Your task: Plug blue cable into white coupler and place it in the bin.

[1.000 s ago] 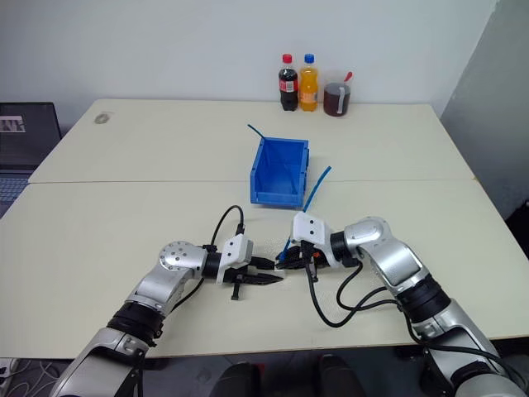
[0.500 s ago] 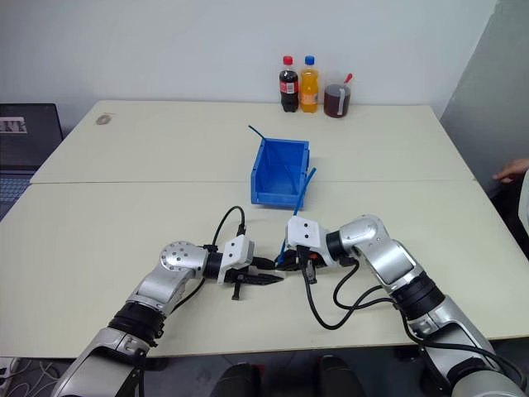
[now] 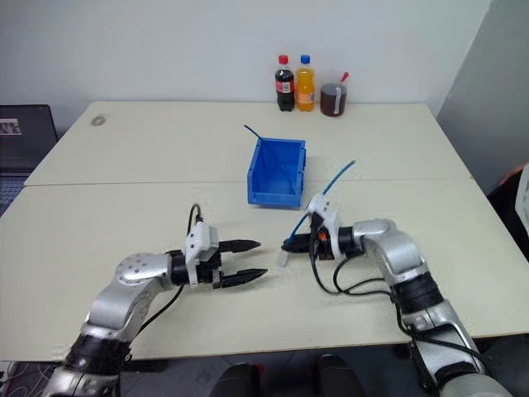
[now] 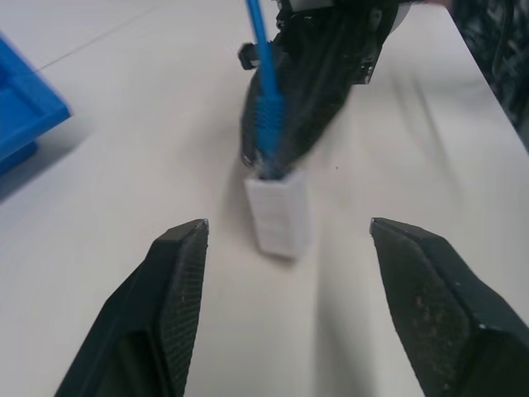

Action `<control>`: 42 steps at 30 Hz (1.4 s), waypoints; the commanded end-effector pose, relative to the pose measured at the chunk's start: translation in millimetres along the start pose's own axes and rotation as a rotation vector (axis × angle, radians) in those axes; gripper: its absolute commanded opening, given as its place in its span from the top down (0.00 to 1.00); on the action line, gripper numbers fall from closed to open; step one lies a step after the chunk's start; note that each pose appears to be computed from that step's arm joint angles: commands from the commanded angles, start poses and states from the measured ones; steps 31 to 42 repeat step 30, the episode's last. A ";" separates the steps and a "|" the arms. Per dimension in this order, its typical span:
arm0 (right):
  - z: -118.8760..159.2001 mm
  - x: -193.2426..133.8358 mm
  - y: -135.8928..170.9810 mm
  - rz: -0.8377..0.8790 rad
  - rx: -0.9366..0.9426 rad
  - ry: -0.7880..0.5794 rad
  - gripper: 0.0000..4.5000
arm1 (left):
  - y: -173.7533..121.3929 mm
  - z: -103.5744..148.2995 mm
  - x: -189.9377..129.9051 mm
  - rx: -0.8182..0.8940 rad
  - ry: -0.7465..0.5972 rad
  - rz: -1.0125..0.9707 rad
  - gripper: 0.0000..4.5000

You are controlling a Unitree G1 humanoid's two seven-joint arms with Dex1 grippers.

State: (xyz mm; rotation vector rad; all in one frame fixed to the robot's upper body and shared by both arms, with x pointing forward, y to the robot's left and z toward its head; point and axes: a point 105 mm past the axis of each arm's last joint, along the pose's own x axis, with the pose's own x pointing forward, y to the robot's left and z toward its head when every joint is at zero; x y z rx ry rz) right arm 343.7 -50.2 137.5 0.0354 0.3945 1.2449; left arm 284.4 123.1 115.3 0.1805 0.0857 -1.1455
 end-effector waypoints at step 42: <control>119.3 -44.5 -105.7 -0.576 -0.238 -0.125 0.13 | 61.0 18.0 -65.4 -0.052 -0.097 0.844 0.00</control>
